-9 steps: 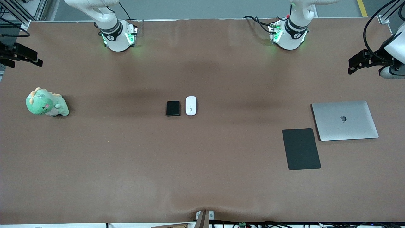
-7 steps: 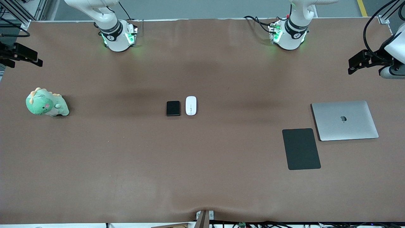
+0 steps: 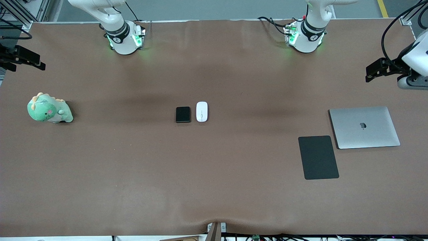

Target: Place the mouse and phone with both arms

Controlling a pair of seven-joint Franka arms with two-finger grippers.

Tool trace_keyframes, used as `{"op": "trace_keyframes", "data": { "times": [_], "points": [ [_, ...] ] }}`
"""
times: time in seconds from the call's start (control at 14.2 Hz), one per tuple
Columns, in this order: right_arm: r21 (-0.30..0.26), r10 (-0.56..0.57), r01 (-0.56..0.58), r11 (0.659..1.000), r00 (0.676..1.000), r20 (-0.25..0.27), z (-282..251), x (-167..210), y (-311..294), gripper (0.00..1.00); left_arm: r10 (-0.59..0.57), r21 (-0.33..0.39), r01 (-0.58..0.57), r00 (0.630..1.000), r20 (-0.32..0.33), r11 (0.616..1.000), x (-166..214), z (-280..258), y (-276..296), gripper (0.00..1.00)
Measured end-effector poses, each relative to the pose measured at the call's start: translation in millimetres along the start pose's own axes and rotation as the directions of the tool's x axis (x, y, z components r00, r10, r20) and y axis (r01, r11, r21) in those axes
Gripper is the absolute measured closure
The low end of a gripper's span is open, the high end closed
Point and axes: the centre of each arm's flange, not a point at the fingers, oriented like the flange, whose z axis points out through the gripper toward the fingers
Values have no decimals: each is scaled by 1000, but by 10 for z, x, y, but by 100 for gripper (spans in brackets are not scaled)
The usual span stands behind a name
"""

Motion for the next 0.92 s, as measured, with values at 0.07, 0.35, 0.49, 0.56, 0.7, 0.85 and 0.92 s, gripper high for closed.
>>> {"op": "trace_keyframes", "data": {
  "times": [0.07, 0.35, 0.49, 0.56, 0.7, 0.85, 0.92],
  "points": [
    [0, 0, 0, 1000, 1000, 2, 10, 9, -2, 0, 3, -9, -2, 1000, 11, 1000, 46, 66, 16, 0],
    [0, -1, 1, 1000, 1000, 13, 61, 47, -5, 0, 2, -58, 1, 999, 46, 998, 191, 261, 453, 0],
    [0, 0, 0, 1000, 1000, 23, 105, 82, -1, 0, -21, -51, 23, 999, 50, 998, 276, 380, 971, 0],
    [0, 1, -1, 1000, 1000, 28, 127, 100, 2, 0, -39, -48, 41, 998, 49, 998, 309, 447, 1239, 0],
    [-1, 2, -2, 1000, 999, 36, 164, 131, 5, 0, -97, -49, 99, 994, 41, 994, 366, 585, 1707, 0],
    [-1, 1, -1, 1000, 999, 38, 174, 140, 2, 0, -150, -59, 152, 988, 36, 987, 408, 704, 2020, 0],
    [-1, 1, -1, 1000, 999, 38, 174, 140, 1, 0, -165, -65, 167, 986, 36, 984, 425, 756, 2134, 0]
  ]
}}
